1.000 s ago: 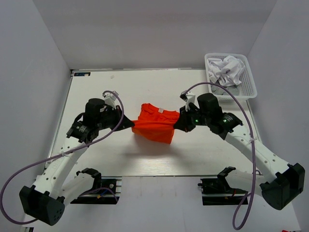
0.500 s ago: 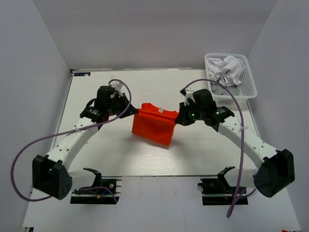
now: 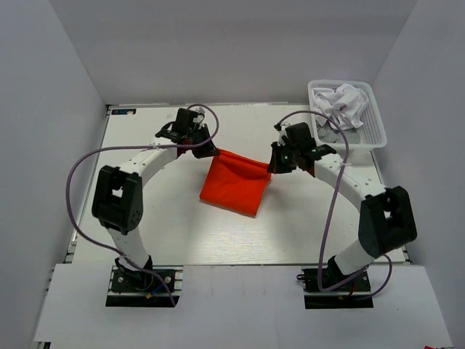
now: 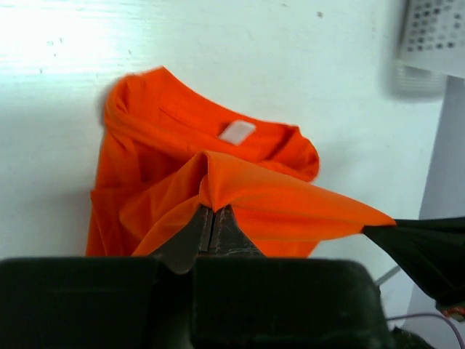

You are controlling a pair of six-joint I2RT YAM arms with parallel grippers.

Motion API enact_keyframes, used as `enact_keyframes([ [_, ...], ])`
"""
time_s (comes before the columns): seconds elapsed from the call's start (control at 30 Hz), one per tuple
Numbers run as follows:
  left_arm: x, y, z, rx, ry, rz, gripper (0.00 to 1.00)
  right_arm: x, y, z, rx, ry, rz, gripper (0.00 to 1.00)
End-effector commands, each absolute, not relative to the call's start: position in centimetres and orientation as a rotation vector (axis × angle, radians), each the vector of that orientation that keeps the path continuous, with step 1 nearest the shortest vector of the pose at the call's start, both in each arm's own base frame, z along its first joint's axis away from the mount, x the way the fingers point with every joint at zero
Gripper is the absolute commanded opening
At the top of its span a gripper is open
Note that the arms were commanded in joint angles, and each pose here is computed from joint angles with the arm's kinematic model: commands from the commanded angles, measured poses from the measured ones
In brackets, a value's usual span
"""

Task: Fold and stack the t-shirts
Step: Fold the long partially folded tshirt into a neat square, then put the neatly folded tshirt into the corner of the board with the left arm

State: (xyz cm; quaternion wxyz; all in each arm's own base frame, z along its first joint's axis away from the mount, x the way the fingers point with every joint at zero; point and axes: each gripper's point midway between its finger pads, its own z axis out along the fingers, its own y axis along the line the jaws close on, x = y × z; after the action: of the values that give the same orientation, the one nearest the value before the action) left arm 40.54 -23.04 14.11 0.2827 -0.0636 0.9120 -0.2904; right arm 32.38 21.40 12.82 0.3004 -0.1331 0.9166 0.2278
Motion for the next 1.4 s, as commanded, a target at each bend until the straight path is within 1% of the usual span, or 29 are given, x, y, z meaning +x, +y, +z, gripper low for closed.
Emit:
enact_keyframes([
  [0.0,43.5,-21.3,14.2,-0.217,2.425,-0.669,0.00,35.5,20.6,12.6,-0.296,2.439,0.535,0.00],
  [0.07,44.1,-21.3,12.3,-0.233,2.470,-0.639,0.00,36.4,20.5,11.6,-0.263,2.474,0.535,0.00],
  [0.1,44.5,-21.5,12.3,-0.232,2.465,-0.641,0.00,36.9,20.4,10.6,-0.217,2.500,0.512,0.00],
  [0.13,44.8,-21.4,12.0,-0.237,2.468,-0.628,0.11,37.4,20.3,10.1,-0.196,2.510,0.504,0.06],
  [0.17,45.4,-21.6,12.1,-0.234,2.450,-0.635,0.38,38.2,20.2,10.3,-0.159,2.500,0.499,0.43],
  [0.2,46.1,-21.5,12.1,-0.242,2.439,-0.613,0.91,38.7,20.2,10.5,-0.145,2.488,0.496,0.55],
  [0.23,46.4,-21.3,12.6,-0.249,2.427,-0.597,1.00,39.0,20.3,10.3,-0.142,2.486,0.503,0.62],
  [0.27,46.9,-21.5,13.8,-0.244,2.404,-0.606,1.00,39.8,20.6,11.3,-0.138,2.459,0.517,0.84],
  [0.37,47.2,-20.4,14.8,-0.248,2.387,-0.502,1.00,40.4,20.7,12.3,-0.136,2.432,0.520,0.90],
  [0.43,46.6,-20.7,15.5,-0.216,2.379,-0.504,1.00,40.2,20.9,13.3,-0.143,2.411,0.542,0.90],
  [0.53,44.0,-20.6,15.6,-0.182,2.395,-0.551,1.00,38.4,21.3,14.1,-0.170,2.380,0.618,0.90],
  [0.57,43.6,-20.6,14.8,-0.162,2.411,-0.550,1.00,38.1,21.3,14.3,-0.164,2.374,0.626,0.90],
  [0.6,42.9,-20.3,15.8,-0.160,2.393,-0.557,1.00,37.6,21.0,13.7,-0.154,2.379,0.622,0.90],
  [0.63,41.9,-19.9,14.9,-0.147,2.410,-0.545,1.00,36.9,20.7,14.5,-0.147,2.347,0.632,0.90],
  [0.67,41.2,-20.1,15.1,-0.135,2.404,-0.552,1.00,36.9,20.6,14.8,-0.149,2.321,0.636,0.90],
  [0.7,40.7,-19.6,16.8,-0.137,2.357,-0.551,1.00,36.6,20.6,14.9,-0.147,2.311,0.639,0.90],
  [0.83,38.2,-17.8,16.3,-0.149,2.338,-0.482,1.00,34.7,20.2,15.2,-0.157,2.270,0.673,0.90],
  [0.87,38.0,-17.3,17.5,-0.159,2.295,-0.471,1.00,34.7,20.4,15.7,-0.161,2.249,0.684,0.90],
  [1.1,36.3,-15.8,16.8,-0.217,2.292,-0.428,1.00,33.7,19.9,14.8,-0.145,2.255,0.685,0.90],
  [1.2,36.8,-17.0,16.9,-0.124,2.263,-0.490,1.00,33.4,20.3,14.6,-0.159,2.273,0.709,0.90],
  [1.23,36.6,-18.3,15.7,-0.056,2.298,-0.531,1.00,33.3,20.3,14.6,-0.157,2.274,0.715,0.90],
  [1.33,36.8,-19.5,13.6,0.014,2.367,-0.534,1.00,33.1,20.1,14.3,-0.146,2.282,0.715,0.90],
  [1.37,36.9,-19.9,11.7,0.037,2.414,-0.517,1.00,33.0,20.1,14.3,-0.147,2.286,0.717,0.90],
])
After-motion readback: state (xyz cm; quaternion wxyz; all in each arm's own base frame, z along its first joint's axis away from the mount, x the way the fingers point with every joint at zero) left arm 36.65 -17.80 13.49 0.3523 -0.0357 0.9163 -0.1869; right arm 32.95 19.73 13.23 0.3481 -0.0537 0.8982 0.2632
